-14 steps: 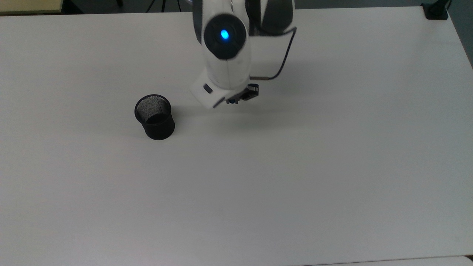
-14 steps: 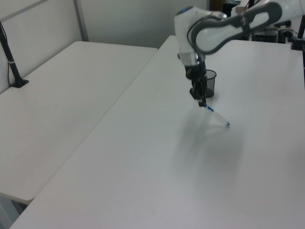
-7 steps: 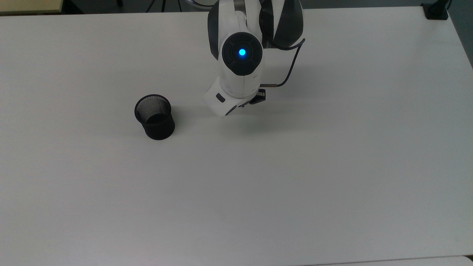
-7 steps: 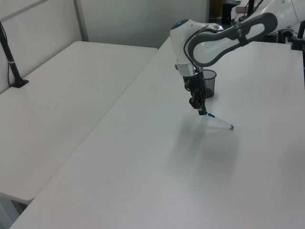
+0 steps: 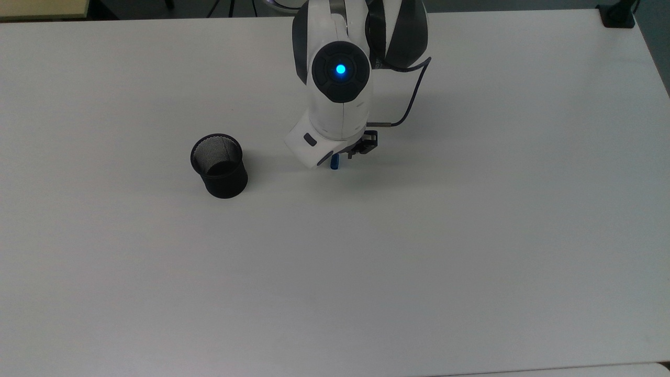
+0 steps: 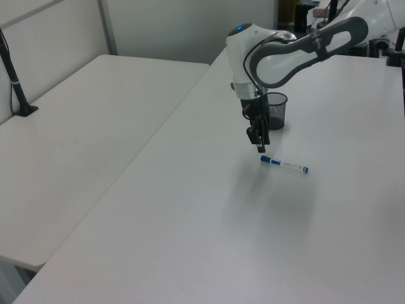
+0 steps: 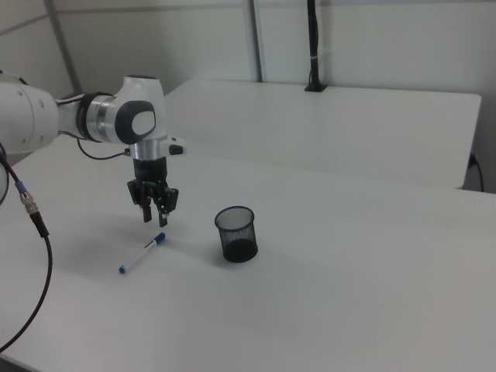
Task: Remove the marker
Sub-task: 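Open the gripper, release the marker, and raise the gripper away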
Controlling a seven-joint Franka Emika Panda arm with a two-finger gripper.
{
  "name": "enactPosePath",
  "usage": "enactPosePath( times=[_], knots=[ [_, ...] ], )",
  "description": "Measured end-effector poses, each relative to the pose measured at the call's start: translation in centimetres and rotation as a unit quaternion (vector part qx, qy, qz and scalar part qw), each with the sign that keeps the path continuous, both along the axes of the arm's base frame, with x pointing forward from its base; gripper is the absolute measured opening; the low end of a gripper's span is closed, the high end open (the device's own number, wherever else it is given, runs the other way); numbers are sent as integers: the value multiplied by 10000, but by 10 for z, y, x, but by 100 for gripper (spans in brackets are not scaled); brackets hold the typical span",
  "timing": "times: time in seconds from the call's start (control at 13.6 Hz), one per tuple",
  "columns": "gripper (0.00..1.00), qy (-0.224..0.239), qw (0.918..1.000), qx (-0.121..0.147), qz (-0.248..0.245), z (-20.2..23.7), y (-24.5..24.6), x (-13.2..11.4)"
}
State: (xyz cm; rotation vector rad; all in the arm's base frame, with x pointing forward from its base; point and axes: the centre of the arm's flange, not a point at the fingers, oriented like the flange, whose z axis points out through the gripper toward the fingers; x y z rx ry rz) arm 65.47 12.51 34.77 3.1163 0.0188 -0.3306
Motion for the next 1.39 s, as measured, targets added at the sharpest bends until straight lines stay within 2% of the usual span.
enactPosePath(
  times=[0.15,0.22,0.37,0.44,0.66,0.88,1.03,1.39],
  knots=[
    [70,-88,10000,-36,-4,8,-3,3],
    [85,-241,9997,-67,-17,26,-8,6],
    [91,-555,9984,-26,-111,66,-24,7],
    [100,-750,9969,21,-237,95,-42,5],
    [100,-873,9947,45,-545,148,-89,-9],
    [100,-1068,9911,-110,-782,179,-139,-19],
    [100,-1162,9887,-111,-941,195,-165,-26],
    [100,-1157,9882,-97,-995,205,-174,-33]
  ],
)
